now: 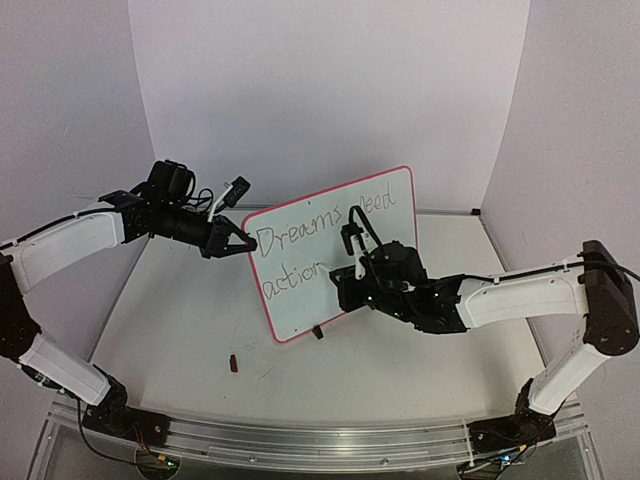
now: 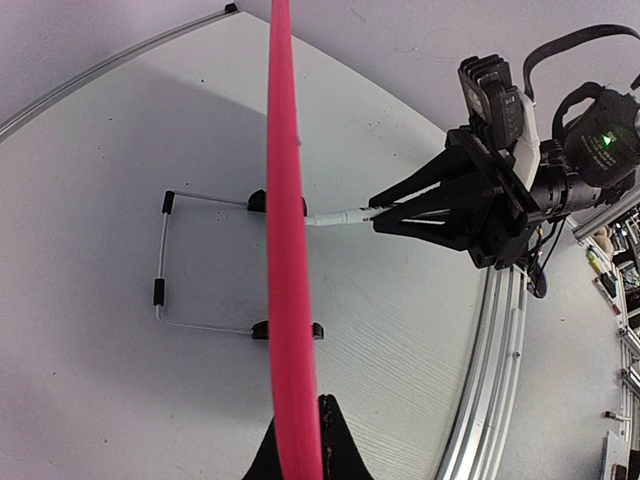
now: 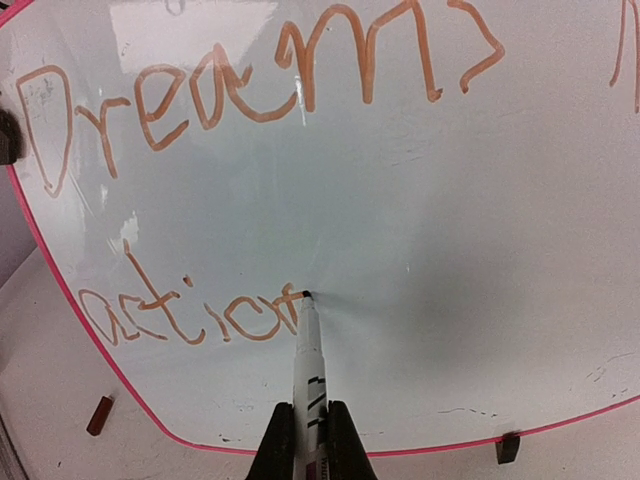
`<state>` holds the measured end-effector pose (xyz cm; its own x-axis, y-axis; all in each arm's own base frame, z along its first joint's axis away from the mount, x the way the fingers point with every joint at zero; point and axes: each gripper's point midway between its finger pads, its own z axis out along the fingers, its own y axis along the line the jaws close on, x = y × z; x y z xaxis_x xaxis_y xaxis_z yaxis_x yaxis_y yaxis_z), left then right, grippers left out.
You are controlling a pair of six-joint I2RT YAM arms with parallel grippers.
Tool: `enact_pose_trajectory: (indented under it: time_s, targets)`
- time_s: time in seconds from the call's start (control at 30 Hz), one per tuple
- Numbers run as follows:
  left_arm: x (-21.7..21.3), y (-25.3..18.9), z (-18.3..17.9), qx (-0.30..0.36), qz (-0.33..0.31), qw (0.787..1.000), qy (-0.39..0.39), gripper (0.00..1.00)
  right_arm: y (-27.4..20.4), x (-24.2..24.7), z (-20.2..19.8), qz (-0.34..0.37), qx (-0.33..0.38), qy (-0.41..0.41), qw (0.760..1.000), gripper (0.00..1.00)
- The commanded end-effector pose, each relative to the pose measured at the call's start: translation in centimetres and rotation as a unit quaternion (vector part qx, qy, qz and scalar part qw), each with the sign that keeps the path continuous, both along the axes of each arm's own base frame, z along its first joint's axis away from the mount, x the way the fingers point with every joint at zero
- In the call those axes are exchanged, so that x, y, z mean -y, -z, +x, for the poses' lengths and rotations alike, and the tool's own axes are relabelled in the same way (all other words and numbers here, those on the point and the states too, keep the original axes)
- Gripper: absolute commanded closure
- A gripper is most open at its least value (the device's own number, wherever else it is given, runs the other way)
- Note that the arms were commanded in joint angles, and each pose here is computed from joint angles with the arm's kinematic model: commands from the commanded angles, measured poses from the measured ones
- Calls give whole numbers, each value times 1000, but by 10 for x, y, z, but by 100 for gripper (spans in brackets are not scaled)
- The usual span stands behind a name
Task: Write a sentence on the whiteboard
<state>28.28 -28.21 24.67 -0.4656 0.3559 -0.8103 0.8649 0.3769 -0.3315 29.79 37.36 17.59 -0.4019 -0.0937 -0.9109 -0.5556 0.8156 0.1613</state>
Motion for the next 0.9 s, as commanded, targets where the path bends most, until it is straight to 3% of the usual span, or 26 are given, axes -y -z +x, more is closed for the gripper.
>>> enact_pose_trajectory:
  time_s: [0.0,0.87]
  targets:
    - [1,44,-18,-64,55,996,17,100,-30,7,17,30,31,42,998,100]
    - [1,45,-18,-65,56,996,17,100,22,17,5,15,-31,46,998,100]
